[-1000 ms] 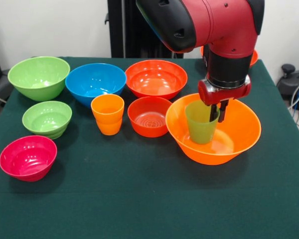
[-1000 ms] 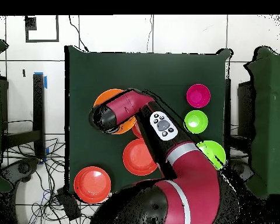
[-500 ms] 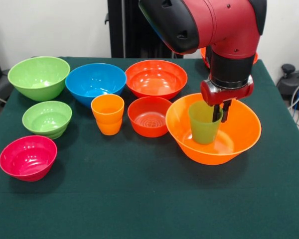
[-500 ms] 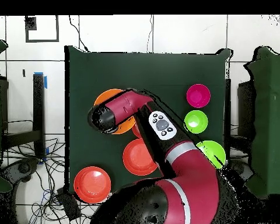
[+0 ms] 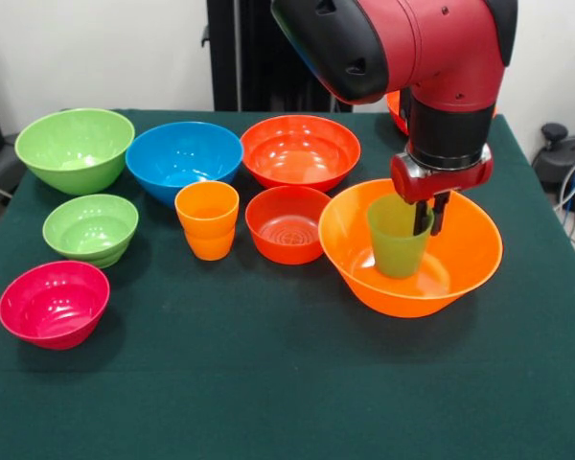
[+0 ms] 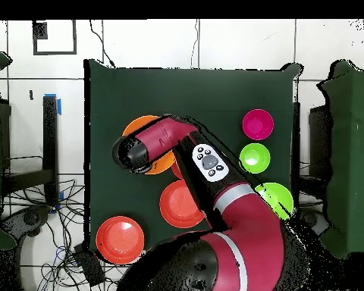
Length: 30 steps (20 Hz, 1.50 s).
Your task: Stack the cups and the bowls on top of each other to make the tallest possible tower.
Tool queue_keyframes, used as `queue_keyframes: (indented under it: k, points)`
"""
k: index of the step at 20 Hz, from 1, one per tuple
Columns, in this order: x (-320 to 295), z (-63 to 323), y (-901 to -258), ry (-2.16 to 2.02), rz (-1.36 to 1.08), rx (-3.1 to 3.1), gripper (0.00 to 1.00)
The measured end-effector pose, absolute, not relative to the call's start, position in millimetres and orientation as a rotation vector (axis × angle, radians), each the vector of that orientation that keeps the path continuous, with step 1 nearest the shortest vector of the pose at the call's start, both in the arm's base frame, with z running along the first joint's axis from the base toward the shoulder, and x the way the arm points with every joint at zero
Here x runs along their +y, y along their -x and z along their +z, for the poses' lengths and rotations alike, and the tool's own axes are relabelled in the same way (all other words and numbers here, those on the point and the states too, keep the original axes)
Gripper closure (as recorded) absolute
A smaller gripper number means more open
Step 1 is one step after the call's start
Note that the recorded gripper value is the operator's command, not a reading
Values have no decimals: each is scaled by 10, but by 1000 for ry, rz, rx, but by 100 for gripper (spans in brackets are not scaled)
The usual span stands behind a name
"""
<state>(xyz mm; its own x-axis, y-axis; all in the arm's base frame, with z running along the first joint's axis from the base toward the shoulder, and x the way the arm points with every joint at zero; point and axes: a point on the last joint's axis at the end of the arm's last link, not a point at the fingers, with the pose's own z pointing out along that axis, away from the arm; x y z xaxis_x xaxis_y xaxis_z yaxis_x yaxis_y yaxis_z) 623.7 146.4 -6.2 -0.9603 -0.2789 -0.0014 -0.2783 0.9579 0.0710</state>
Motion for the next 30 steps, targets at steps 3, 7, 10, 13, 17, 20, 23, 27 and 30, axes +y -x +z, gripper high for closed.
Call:
queue_keyframes:
  k: [3, 7, 10, 13, 17, 20, 23, 27, 30]
  points:
    - [1470, -62, -6236, -442, -111, -3100, 100]
    - [1499, -93, -6215, -444, -122, -3094, 0]
    - [1526, -132, -6186, -445, -131, -3085, 0]
    - [1550, -173, -6154, -447, -138, -3077, 0]
    - [1561, -206, -6130, -445, -144, -3070, 0]
    - [1561, -206, -6130, -445, -144, -3070, 0]
    - [1558, -184, -6144, -445, -142, -3073, 0]
    - [1546, -86, -6207, -437, -135, -3087, 0]
    - [1538, 38, -6271, -428, -122, -3097, 0]
